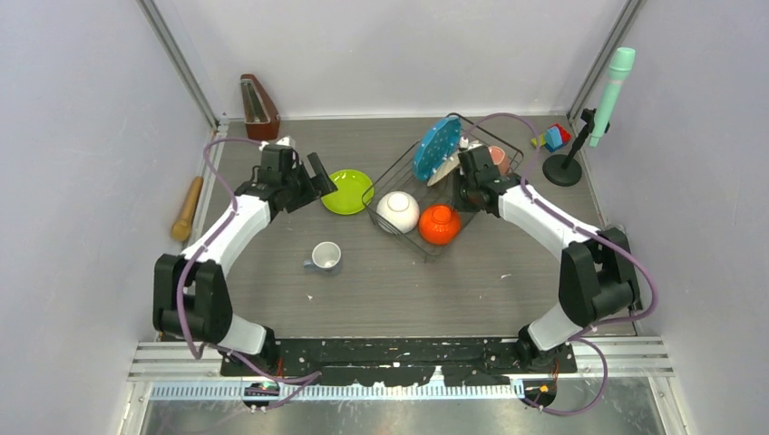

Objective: Load the mixed dishes into the dish rack

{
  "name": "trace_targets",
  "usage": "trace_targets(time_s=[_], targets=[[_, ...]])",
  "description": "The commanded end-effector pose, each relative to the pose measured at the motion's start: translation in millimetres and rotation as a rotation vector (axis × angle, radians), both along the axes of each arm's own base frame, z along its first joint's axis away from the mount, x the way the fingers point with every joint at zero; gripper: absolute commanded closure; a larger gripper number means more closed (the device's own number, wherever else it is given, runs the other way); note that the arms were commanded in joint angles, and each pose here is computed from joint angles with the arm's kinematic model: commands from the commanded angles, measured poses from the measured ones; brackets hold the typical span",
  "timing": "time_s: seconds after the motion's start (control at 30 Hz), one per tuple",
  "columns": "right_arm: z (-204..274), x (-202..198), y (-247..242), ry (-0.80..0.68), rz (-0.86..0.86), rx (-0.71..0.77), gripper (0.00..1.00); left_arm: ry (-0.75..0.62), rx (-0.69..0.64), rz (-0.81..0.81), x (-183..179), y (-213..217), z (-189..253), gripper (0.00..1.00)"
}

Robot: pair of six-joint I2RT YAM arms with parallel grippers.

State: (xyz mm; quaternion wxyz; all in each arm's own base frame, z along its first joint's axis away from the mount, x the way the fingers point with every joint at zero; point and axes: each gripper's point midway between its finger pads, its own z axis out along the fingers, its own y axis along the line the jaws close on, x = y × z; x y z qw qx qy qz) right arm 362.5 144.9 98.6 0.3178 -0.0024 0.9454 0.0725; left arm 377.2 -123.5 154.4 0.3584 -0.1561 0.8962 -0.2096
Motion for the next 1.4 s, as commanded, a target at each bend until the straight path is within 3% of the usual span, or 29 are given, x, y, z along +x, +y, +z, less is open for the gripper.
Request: trace_targets(time_s=[0.0,0.13,0.33,0.57,0.83,0.9,0.93,0.97,1.0,1.17,1.37], targets=[[59.8,23.7,-16.3,-0.169,-0.114,0.017,0.74,-0.073,0.017,0.007,33.8,10.1,1.7,0.13],[92.5,47.5,-39.7,-0.296,-0.270,0.019,0.74,-0.028,0.010,0.016,50.0,21.0,-21.1,0.14],[108.9,75.5,-56.7,-0.367,-0.419,0.018,0.75,0.049,-0.015,-0.005,69.6,16.2,-53.8,0.17],[114.7,85.8,-50.8,-0.391,-0.419,0.067,0.78,0.139,-0.062,-0.011,80.8,6.7,-87.7,0.29],[117.0,75.2,-47.8,-0.398,-0.413,0.116,0.78,0.198,-0.097,-0.020,80.1,0.8,-120.4,0.55],[116.7,70.6,-43.3,-0.391,-0.400,0.148,0.79,0.201,-0.118,-0.026,80.9,-2.2,-124.5,0.70],[113.3,67.6,-42.1,-0.382,-0.396,0.155,0.80,0.198,-0.123,-0.028,81.6,-2.5,-125.9,0.82],[116.6,65.3,-39.4,-0.385,-0.387,0.176,0.80,0.185,-0.124,-0.029,83.6,-1.9,-125.6,0.97],[114.5,62.5,-37.1,-0.377,-0.375,0.187,0.80,0.172,-0.120,-0.027,85.2,-0.4,-124.0,1.00],[127.2,47.2,-39.1,-0.382,-0.346,0.188,0.81,0.081,-0.011,0.021,89.2,23.2,-95.9,1.00],[144.2,32.0,-47.6,-0.414,-0.334,0.166,0.81,-0.095,0.066,0.074,81.1,37.1,-24.3,1.00]])
